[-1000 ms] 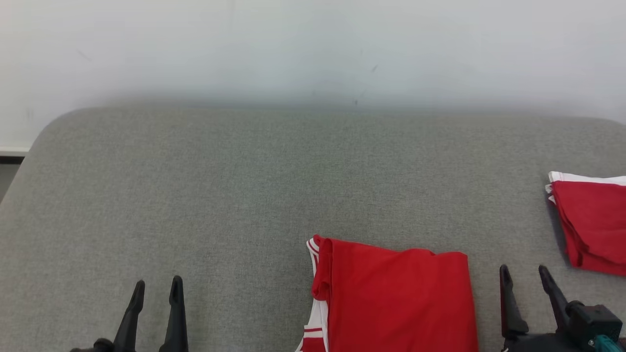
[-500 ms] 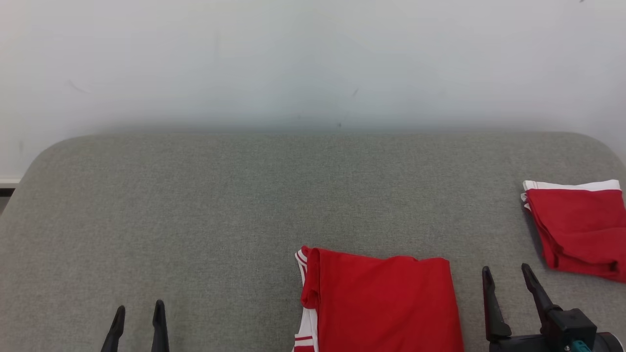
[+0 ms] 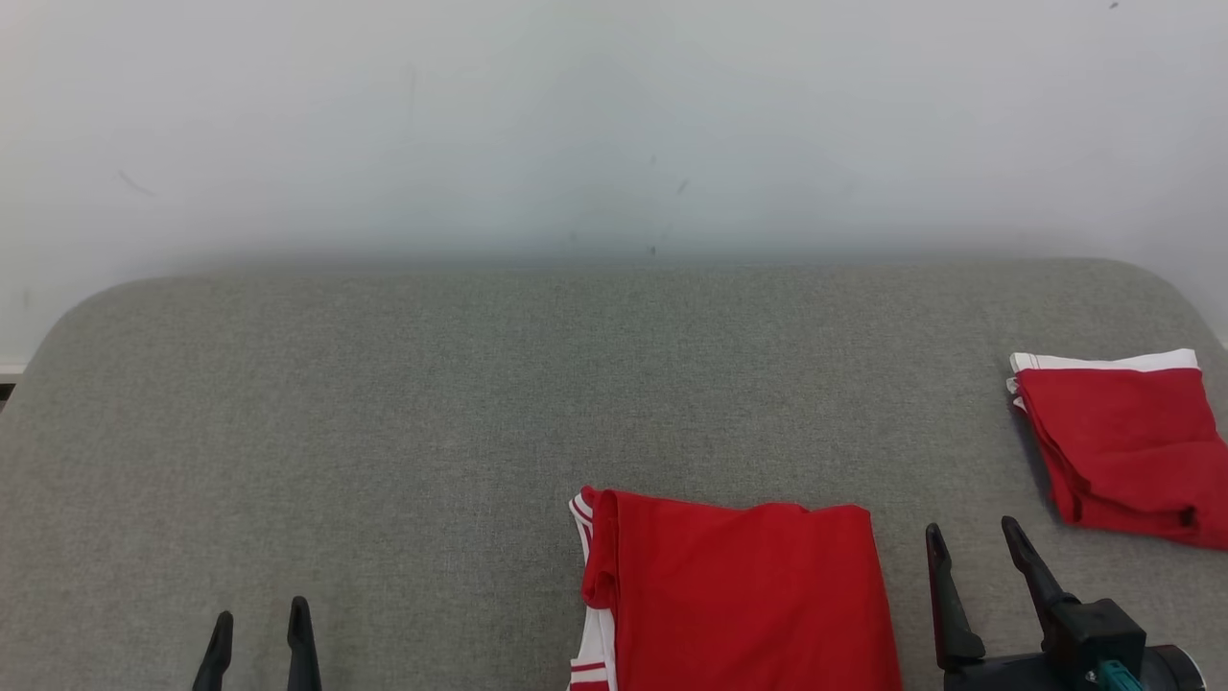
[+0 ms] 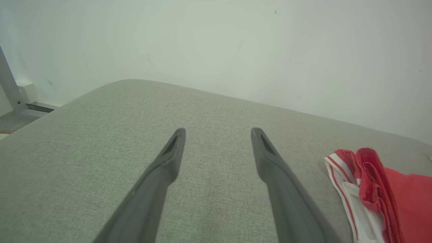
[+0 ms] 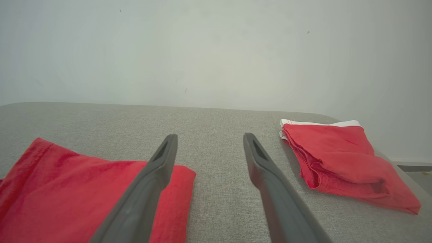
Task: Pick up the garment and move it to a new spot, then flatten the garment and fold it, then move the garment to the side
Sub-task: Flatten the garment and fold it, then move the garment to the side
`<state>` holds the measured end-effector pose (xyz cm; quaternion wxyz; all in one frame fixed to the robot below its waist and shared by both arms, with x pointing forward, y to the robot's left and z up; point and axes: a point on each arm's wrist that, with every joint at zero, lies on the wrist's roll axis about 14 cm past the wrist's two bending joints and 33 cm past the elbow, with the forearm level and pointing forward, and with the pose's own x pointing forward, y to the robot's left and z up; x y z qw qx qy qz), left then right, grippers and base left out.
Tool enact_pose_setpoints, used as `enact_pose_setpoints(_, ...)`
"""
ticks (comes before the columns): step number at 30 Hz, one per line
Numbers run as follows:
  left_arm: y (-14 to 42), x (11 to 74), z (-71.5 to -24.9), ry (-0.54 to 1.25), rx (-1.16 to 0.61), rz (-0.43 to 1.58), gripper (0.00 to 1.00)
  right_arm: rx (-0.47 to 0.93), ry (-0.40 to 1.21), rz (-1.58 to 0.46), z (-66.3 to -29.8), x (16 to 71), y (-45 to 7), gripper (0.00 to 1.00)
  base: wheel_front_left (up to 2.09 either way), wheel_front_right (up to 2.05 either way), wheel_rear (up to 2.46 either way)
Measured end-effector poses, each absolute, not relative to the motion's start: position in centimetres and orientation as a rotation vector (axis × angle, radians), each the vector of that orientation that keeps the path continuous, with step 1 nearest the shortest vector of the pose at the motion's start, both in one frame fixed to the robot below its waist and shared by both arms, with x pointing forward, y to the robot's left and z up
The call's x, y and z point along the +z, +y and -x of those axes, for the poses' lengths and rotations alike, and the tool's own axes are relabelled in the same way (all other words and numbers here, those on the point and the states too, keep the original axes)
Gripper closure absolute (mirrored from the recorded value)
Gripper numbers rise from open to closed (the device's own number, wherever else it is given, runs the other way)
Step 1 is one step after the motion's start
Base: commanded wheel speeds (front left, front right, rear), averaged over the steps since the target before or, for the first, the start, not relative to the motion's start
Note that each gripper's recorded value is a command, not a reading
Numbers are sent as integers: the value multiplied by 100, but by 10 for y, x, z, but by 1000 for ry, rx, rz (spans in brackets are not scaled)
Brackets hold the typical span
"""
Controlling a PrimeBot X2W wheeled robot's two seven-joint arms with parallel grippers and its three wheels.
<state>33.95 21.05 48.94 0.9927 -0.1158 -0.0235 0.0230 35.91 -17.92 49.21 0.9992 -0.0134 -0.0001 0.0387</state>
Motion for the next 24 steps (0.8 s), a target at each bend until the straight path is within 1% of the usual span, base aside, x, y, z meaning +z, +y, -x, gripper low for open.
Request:
enact_pose_setpoints(10, 205, 487, -339, -40, 33, 238, 0, 89, 13, 24, -361, 490, -175, 0, 0, 0, 0)
enact_pose_setpoints(16, 202, 488, -340, -42, 26, 240, 0, 106, 74, 6, -360, 479, -169, 0, 0, 0, 0)
enact_pose_setpoints(20, 198, 489, -341, -42, 14, 242, 0, 125, 187, -17, -358, 463, -161, 0, 0, 0, 0)
enact_pose_setpoints(22, 196, 488, -341, -40, 9, 244, 0, 116, 283, -43, -356, 451, -163, 0, 0, 0, 0)
enact_pose_setpoints(24, 195, 488, -341, -39, 5, 244, 0, 117, 418, -83, -349, 434, -163, 0, 0, 0, 0)
